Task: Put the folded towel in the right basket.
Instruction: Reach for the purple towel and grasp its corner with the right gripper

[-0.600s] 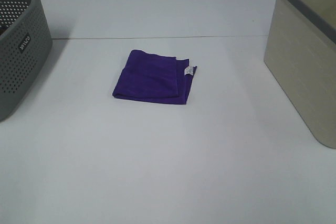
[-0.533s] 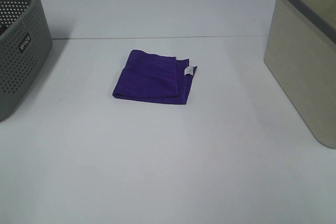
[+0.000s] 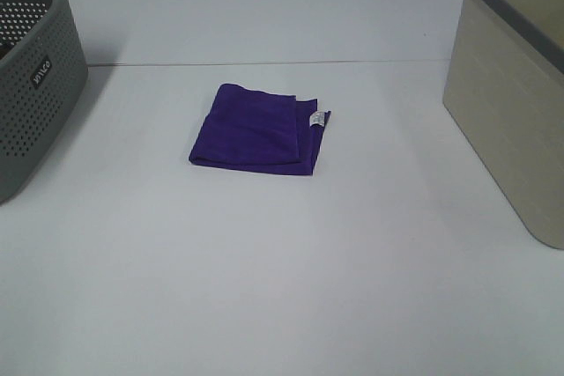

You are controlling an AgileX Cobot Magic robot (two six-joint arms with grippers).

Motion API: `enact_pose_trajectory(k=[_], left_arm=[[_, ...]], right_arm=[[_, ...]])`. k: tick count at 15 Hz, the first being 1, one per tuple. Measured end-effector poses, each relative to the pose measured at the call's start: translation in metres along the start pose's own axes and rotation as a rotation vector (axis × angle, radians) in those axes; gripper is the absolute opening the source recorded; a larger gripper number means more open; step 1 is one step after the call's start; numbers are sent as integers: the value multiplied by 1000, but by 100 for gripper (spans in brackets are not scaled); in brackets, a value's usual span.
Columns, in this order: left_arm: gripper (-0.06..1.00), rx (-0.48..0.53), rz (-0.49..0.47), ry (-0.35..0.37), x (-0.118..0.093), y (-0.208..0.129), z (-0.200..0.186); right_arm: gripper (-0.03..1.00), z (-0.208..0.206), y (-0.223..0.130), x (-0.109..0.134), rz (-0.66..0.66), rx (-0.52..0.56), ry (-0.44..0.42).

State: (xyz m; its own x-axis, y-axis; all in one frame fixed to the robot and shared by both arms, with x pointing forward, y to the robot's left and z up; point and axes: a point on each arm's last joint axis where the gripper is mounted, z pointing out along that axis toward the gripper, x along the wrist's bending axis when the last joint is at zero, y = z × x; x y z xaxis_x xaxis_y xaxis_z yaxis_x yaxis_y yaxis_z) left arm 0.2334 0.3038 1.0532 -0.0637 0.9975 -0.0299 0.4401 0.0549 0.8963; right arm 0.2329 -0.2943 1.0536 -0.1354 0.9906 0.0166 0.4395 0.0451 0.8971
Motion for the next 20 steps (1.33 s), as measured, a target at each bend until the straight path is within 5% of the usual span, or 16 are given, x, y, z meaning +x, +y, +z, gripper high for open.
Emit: enact_pose_trajectory(k=[20], left_arm=[[99, 0, 0, 0, 0, 0, 0]], right_arm=[[98, 0, 0, 0, 0, 0, -1]])
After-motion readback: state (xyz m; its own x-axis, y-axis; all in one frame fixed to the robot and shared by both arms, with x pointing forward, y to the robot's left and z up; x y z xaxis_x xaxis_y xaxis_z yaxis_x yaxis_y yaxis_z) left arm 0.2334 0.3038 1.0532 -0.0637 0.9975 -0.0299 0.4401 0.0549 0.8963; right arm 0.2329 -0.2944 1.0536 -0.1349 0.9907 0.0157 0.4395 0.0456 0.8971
